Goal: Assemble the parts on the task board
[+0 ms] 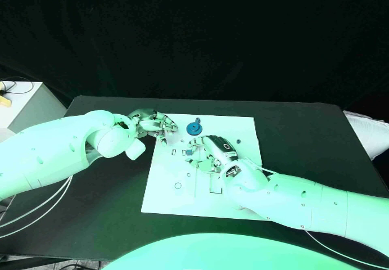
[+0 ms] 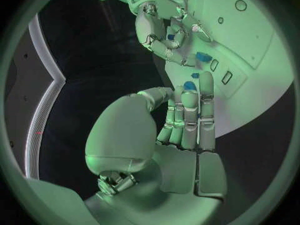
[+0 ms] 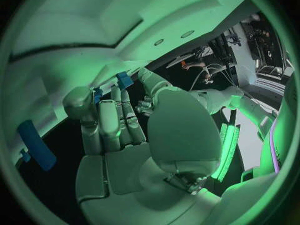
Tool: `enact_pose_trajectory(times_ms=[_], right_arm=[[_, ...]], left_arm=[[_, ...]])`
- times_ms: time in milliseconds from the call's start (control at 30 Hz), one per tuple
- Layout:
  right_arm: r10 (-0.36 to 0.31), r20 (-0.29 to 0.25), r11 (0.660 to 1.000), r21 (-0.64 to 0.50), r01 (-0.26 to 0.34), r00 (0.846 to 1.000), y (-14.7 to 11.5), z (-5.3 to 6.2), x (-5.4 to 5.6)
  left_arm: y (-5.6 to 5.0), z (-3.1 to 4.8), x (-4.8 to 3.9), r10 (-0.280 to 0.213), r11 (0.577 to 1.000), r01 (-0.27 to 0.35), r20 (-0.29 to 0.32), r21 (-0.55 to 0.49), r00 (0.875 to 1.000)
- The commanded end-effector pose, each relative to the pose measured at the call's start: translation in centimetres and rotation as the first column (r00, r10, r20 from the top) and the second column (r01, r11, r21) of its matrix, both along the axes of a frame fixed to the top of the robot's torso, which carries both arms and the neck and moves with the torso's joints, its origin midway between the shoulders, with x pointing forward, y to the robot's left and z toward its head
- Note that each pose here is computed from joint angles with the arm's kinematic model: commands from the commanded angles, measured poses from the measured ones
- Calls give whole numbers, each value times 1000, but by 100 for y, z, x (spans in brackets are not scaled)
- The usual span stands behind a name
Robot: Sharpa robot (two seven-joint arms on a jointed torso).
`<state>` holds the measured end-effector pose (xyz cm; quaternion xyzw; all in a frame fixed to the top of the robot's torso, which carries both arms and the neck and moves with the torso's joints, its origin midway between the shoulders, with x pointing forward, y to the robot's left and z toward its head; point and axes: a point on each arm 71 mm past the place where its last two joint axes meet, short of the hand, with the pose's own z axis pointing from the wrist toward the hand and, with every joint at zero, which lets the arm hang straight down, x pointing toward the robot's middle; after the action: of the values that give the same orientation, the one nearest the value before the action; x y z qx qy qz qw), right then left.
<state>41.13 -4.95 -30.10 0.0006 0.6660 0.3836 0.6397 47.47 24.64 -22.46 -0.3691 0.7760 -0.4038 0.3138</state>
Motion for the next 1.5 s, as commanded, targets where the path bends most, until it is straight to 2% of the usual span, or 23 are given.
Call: enact_pose_trajectory(times_ms=[33, 333, 700, 900, 1067, 1233, 1400, 1500], right_arm=[[10, 36, 999, 42, -12, 999, 3, 61, -29], [17, 52, 997, 77, -21, 998, 11, 136, -85], [10, 71, 995, 95, -17, 997, -47, 240, -86], [23, 44, 994, 109, -28, 999, -85, 340, -80], [55, -28, 996, 74, -53, 998, -113, 404, -56], [66, -148, 998, 13, -65, 987, -131, 439, -34], [76, -268, 992, -77, -101, 960, -130, 477, -3], [63, -350, 982, -143, -120, 935, -159, 485, 70]], left_arm=[[-21, 0, -1, -16, 1000, 16, 1, -6, 1000], [-14, -6, 6, -13, 1000, 13, 1, -6, 1000], [2, -15, 9, -9, 1000, 9, 0, -4, 1000], [12, -26, 14, -5, 1000, 5, -1, -3, 1000], [24, -32, 19, 0, 1000, 0, 1, -3, 1000], [28, -36, 22, 2, 1000, -2, 2, -3, 1000], [29, -38, 24, 3, 1000, -3, 2, -3, 1000], [30, -39, 25, 3, 1000, -3, 3, -2, 1000]])
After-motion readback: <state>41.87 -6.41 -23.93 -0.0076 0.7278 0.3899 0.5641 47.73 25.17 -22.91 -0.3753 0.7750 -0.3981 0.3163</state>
